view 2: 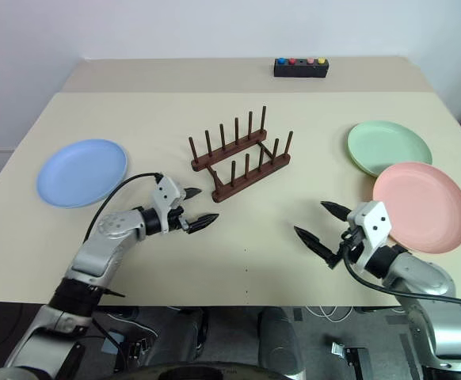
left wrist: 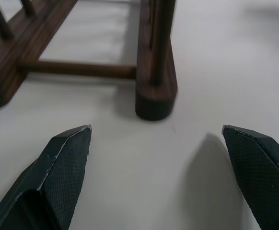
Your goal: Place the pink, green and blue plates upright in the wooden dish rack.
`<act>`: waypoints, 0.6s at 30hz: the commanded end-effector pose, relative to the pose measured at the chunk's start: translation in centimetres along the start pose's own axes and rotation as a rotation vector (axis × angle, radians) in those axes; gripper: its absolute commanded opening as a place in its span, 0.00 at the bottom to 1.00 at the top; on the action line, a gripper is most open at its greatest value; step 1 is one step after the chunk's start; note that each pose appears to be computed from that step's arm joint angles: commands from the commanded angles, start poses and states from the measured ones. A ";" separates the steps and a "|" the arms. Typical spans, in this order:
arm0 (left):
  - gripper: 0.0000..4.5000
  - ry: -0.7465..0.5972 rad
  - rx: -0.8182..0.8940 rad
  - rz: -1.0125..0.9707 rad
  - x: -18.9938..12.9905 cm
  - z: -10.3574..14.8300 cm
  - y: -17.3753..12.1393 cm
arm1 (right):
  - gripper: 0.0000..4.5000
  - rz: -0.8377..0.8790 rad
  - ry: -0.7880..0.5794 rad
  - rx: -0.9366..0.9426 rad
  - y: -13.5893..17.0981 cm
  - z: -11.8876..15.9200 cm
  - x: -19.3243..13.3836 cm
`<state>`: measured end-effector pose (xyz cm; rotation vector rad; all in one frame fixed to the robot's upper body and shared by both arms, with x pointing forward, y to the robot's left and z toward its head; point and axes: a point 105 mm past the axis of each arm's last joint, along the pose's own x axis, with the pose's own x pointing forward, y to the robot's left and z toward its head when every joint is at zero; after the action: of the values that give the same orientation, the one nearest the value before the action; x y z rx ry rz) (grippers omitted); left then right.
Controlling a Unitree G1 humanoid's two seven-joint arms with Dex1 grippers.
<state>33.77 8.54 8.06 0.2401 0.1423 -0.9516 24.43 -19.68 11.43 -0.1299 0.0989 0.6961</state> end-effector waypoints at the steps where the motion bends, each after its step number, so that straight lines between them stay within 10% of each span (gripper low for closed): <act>1: 1.00 0.036 0.003 -0.032 1.0 -1.0 -0.1 | 0.99 0.000 -0.047 -0.036 0.8 1.1 0.1; 6: 0.81 0.013 0.001 -0.097 2.3 -0.7 -0.9 | 1.00 -0.024 -0.050 -0.025 1.2 0.7 -0.2; 12: 0.18 0.002 0.006 -0.131 2.4 -0.5 -1.1 | 1.00 -0.033 -0.054 -0.024 1.5 0.6 -0.3; 18: 0.17 0.009 0.087 -0.298 2.7 -0.1 -2.3 | 1.00 -0.009 -0.024 -0.027 1.4 0.3 -0.8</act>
<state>34.65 6.35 8.04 0.2992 0.1036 -1.1393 23.04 -19.22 10.54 -0.1181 0.1045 0.6687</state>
